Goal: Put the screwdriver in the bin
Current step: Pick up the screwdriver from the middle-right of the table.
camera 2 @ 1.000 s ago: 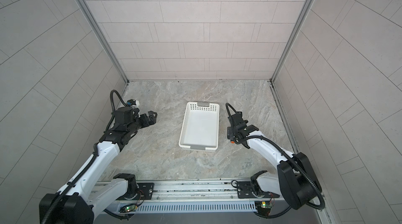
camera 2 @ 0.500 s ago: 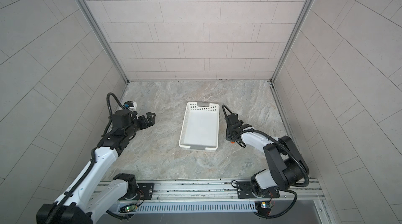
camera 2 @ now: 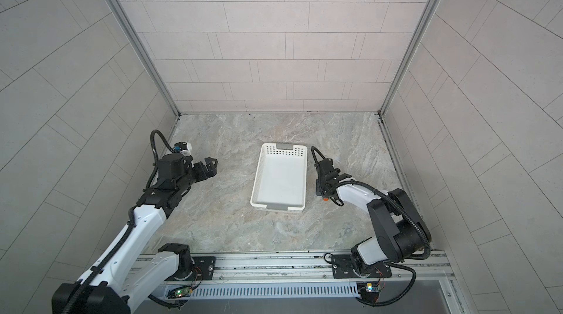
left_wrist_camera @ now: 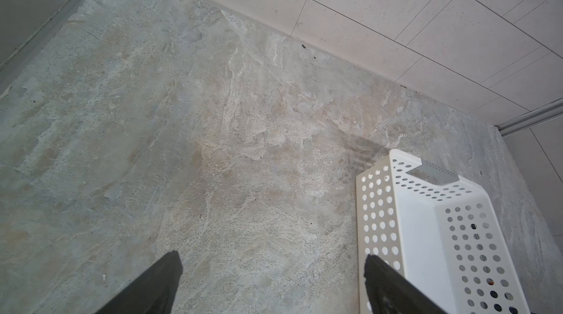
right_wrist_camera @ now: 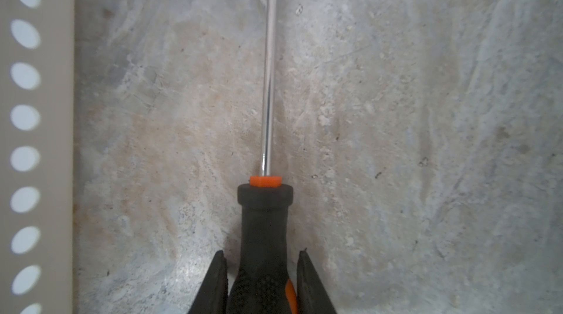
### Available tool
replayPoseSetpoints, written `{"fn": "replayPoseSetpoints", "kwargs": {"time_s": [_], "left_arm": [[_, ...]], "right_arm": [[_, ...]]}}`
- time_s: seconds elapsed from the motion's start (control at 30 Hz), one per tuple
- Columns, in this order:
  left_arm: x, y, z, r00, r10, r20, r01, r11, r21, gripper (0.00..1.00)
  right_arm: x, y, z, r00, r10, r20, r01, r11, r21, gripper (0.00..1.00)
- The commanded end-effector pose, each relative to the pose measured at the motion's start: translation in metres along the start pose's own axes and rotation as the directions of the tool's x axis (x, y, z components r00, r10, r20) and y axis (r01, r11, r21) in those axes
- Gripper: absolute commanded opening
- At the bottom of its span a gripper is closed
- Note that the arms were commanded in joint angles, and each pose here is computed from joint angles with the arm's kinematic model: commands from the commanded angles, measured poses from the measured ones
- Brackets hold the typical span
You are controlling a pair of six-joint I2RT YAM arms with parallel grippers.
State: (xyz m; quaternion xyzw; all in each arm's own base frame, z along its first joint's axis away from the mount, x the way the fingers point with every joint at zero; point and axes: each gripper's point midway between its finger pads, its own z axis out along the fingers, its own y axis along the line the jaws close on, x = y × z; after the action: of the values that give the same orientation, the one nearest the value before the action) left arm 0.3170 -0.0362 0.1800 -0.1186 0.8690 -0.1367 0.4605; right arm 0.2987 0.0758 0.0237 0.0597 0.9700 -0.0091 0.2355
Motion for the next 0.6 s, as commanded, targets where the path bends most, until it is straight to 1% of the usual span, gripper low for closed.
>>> {"fn": "replayPoseSetpoints", "kwargs": {"time_s": [0.0, 0.1, 0.27, 0.37, 0.57], "left_arm": [[-0.002, 0.002, 0.000, 1.000, -0.011, 0.018, 0.011, 1.000, -0.011, 1.00], [-0.002, 0.003, 0.001, 1.000, -0.013, 0.018, 0.014, 1.000, -0.016, 1.00], [-0.001, 0.002, 0.002, 1.000, -0.014, 0.012, 0.014, 1.000, -0.015, 1.00], [-0.001, 0.003, 0.003, 1.000, -0.016, 0.011, 0.016, 1.000, -0.020, 1.00], [-0.001, 0.005, 0.005, 1.000, -0.015, 0.008, 0.015, 1.000, -0.026, 1.00]], "right_arm": [[0.005, -0.009, -0.003, 1.000, 0.023, 0.000, -0.023, 1.000, 0.021, 0.18], [0.005, -0.011, -0.007, 1.000, 0.019, 0.005, -0.019, 1.000, 0.019, 0.15], [0.004, -0.019, -0.023, 0.999, 0.018, 0.033, -0.019, 0.999, 0.032, 0.13], [0.001, -0.026, -0.036, 0.998, 0.025, 0.060, -0.028, 0.998, 0.052, 0.13], [-0.005, -0.032, -0.070, 0.990, 0.049, 0.134, -0.053, 0.998, 0.022, 0.13]]}}
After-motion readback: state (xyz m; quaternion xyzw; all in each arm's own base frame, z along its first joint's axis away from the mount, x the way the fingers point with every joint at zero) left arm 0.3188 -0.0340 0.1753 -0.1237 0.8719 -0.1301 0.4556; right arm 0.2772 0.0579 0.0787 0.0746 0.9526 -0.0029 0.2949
